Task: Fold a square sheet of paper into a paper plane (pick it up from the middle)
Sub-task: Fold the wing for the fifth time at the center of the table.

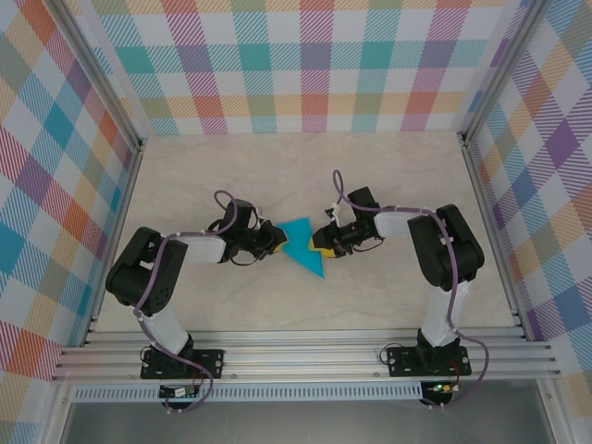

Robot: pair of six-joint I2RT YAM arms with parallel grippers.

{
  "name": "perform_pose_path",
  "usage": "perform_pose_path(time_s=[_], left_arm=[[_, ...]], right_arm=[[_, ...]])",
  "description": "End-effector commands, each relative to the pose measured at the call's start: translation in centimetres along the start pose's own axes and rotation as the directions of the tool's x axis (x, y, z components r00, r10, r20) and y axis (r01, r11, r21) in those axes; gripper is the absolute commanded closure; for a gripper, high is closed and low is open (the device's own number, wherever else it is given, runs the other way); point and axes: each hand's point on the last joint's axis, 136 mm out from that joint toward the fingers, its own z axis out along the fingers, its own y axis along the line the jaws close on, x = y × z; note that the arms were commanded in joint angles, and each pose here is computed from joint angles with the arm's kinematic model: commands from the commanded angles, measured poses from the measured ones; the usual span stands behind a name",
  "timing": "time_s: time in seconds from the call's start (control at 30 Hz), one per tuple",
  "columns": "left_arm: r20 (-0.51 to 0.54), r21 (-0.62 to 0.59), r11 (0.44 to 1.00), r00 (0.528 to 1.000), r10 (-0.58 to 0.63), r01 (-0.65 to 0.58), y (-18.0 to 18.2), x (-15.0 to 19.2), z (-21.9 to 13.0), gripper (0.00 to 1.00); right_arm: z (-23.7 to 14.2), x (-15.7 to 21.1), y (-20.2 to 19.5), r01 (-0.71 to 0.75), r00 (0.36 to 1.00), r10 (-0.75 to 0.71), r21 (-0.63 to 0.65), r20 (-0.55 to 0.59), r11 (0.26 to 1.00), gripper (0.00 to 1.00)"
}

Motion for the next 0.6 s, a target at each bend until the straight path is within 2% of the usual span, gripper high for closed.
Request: perform_pose_path(time_s=[0.0, 0.1, 0.3, 0.43, 0.5, 0.57], left_arm=[[0.002, -0.034, 0.999, 0.999, 0.041, -0.041, 0.3, -0.1, 0.9, 0.90], [-0.015, -0.047, 0.998, 0.999, 0.052, -0.052, 0.4, 0.2, 1.7, 0.92], [-0.011, -0.064, 0.996, 0.998, 0.061, -0.061, 0.3, 0.4, 1.8, 0.92], [-0.010, -0.060, 0.996, 0.998, 0.062, -0.062, -0.1, 0.4, 1.7, 0.92], [-0.010, -0.055, 0.996, 0.998, 0.065, -0.066, -0.4, 0.4, 1.7, 0.92], [-0.012, -0.053, 0.997, 0.998, 0.064, -0.065, -0.5, 0.4, 1.7, 0.92]], right_arm=[[-0.8, -0.4, -2.0, -0.002, 0.999, -0.003, 0.149, 0.033, 0.989, 0.54], [-2.1, -0.2, -3.6, -0.028, 0.997, 0.006, 0.289, 0.077, 0.957, 0.50], [-5.7, 0.1, -2.1, 0.076, 0.961, -0.177, 0.411, 0.213, 0.909, 0.48], [-4.5, 1.5, 0.6, 0.264, 0.914, -0.367, 0.436, 0.172, 0.861, 0.49], [-2.9, 2.5, 1.7, 0.363, 0.878, -0.462, 0.455, 0.124, 0.813, 0.49], [-1.5, 3.2, 2.2, 0.445, 0.829, -0.555, 0.518, 0.072, 0.731, 0.49]])
